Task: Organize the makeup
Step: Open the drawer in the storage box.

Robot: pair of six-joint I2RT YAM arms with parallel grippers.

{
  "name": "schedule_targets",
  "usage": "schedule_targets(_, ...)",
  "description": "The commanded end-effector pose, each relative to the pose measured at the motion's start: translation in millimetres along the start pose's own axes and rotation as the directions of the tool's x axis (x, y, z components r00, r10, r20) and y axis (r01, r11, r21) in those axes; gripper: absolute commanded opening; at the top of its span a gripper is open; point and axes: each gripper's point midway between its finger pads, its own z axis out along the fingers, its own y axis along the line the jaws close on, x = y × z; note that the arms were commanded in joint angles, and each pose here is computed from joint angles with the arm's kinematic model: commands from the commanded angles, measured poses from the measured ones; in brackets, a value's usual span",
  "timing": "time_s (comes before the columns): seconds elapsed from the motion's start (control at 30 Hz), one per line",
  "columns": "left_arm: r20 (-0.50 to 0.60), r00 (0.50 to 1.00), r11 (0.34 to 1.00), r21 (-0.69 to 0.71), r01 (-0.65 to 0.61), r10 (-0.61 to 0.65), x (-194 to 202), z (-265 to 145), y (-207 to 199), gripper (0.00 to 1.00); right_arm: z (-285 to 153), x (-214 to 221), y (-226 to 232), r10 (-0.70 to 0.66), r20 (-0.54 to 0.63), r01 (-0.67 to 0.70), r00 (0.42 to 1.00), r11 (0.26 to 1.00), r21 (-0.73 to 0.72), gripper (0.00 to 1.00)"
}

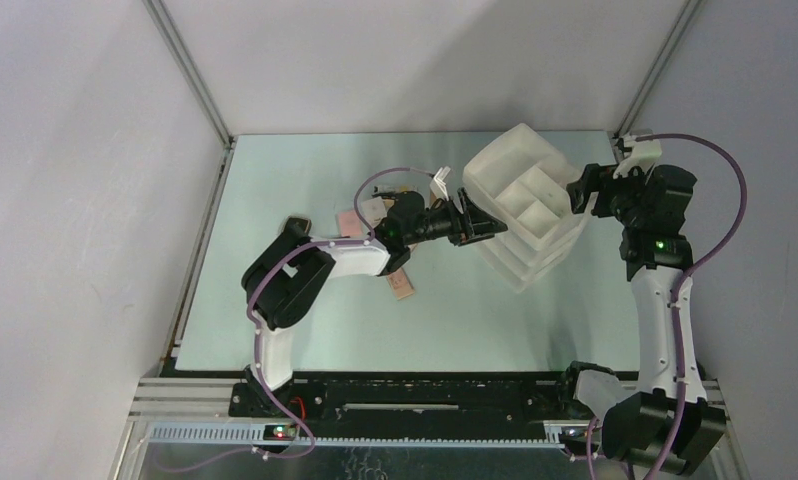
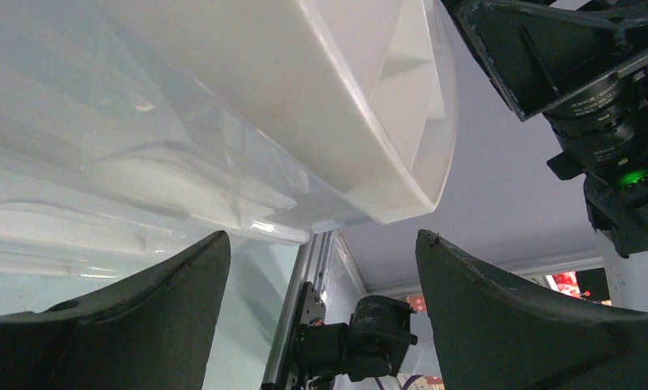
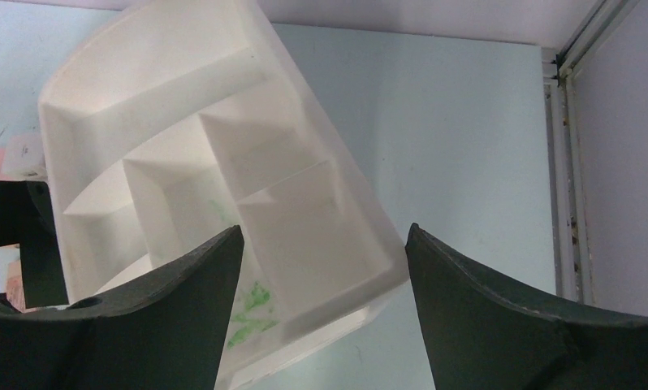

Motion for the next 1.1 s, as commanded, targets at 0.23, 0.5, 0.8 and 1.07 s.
schedule_targets(0.23, 0.043, 0.999, 0.991, 0.129, -0.037, 0.031, -20, 4, -49, 0.88, 16, -16, -11, -0.043, 0.013, 0.043, 0.999, 0.999, -0.031, 0.75)
schedule_targets(0.5, 0.043, 0.999, 0.993, 0.119, -0.027, 0.022, -25, 8, -54, 0.89, 21, -6, -13, -0.053, -0.034, 0.052, 0.998, 0.998, -0.043, 0.64)
schedule_targets(0.8, 0.050, 0.999, 0.992, 0.127, -0.008, 0.001, -31, 16, -53, 0.89, 0, 2, -2, 0.049, -0.082, -0.051, 0.995, 0.998, -0.028, 0.46)
schedule_targets(1.07, 0.046, 0.999, 0.992, 0.126, 0.011, -0.017, -25, 13, -45, 0.89, -9, 3, 4, 0.096, -0.080, -0.098, 0.992, 0.995, -0.020, 0.42)
